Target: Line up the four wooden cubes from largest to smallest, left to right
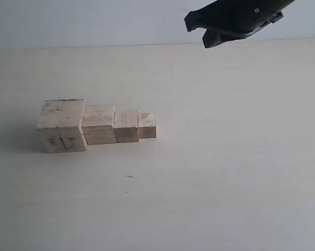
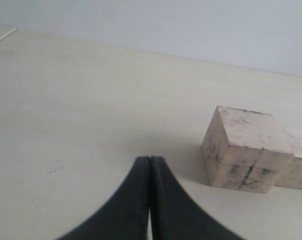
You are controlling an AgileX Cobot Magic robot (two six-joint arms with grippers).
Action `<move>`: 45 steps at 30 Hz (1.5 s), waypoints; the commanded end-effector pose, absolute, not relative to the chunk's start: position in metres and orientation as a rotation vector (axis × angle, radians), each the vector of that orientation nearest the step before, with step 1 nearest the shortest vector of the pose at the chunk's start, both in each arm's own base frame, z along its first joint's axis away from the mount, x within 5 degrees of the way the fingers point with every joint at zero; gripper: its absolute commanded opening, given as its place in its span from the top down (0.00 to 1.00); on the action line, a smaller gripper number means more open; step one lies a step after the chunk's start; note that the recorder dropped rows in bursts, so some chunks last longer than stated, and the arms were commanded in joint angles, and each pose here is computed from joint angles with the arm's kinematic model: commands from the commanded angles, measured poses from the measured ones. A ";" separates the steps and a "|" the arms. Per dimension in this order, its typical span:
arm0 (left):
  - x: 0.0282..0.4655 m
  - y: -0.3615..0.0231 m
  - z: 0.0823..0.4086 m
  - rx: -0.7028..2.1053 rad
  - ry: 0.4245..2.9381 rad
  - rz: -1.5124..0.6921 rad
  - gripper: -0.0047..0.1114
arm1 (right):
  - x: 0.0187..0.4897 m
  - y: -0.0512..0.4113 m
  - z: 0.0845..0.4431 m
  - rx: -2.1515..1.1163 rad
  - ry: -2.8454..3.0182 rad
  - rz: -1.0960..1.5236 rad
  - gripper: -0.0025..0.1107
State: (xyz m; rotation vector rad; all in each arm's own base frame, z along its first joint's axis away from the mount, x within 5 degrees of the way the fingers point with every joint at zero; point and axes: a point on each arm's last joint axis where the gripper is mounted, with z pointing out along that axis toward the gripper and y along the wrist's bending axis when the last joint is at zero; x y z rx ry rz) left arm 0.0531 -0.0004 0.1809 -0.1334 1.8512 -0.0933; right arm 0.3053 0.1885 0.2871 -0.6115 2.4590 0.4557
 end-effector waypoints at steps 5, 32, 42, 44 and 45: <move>0.053 -0.001 0.180 -0.125 1.844 -0.096 0.96 | 0.251 0.156 0.328 -0.348 2.315 0.597 0.98; 0.053 -0.001 0.180 -0.125 1.844 -0.096 0.96 | 0.187 0.040 0.377 0.020 1.982 -0.012 0.98; 0.053 -0.001 0.180 -0.125 1.844 -0.096 0.96 | 0.109 -0.006 0.291 0.169 1.717 0.035 0.98; 0.053 -0.001 0.180 -0.125 1.844 -0.096 0.96 | 0.092 -0.007 0.275 0.171 1.686 0.036 0.98; 0.053 -0.001 0.180 -0.125 1.844 -0.096 0.96 | 0.085 -0.007 0.271 0.170 1.660 0.038 0.98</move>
